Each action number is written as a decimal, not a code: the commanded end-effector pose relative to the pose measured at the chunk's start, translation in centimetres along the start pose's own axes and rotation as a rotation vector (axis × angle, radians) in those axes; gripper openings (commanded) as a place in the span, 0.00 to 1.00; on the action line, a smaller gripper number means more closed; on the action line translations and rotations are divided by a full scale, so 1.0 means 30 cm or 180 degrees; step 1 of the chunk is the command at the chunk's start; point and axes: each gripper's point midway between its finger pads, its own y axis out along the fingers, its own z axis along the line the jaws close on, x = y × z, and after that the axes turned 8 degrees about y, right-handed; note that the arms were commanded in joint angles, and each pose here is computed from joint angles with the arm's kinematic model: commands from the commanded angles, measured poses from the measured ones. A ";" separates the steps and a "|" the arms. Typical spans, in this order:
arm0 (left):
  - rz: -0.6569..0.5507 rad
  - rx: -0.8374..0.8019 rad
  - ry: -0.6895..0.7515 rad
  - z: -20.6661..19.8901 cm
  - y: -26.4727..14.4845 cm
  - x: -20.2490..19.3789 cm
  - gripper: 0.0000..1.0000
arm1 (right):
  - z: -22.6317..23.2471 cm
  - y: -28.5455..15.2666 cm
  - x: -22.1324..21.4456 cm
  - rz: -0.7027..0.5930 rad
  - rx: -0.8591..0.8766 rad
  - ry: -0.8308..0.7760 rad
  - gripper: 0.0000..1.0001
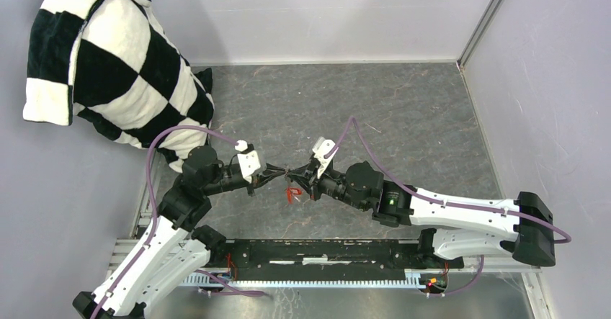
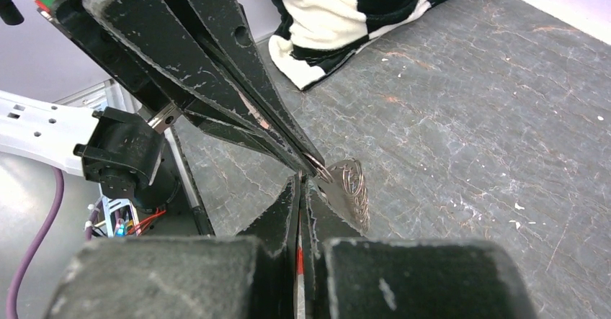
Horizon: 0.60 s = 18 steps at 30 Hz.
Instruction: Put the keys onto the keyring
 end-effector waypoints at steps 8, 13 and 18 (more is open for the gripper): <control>-0.0214 -0.0023 0.0225 -0.001 -0.005 0.053 0.02 | 0.006 -0.005 0.126 -0.0420 -0.0065 0.0210 0.00; -0.0226 -0.0073 0.0262 -0.007 -0.002 0.054 0.02 | 0.021 0.003 0.120 -0.0402 0.0004 0.0232 0.00; -0.0245 -0.0116 0.0369 -0.016 -0.008 0.057 0.02 | 0.013 0.003 0.120 -0.0411 -0.0044 0.0268 0.00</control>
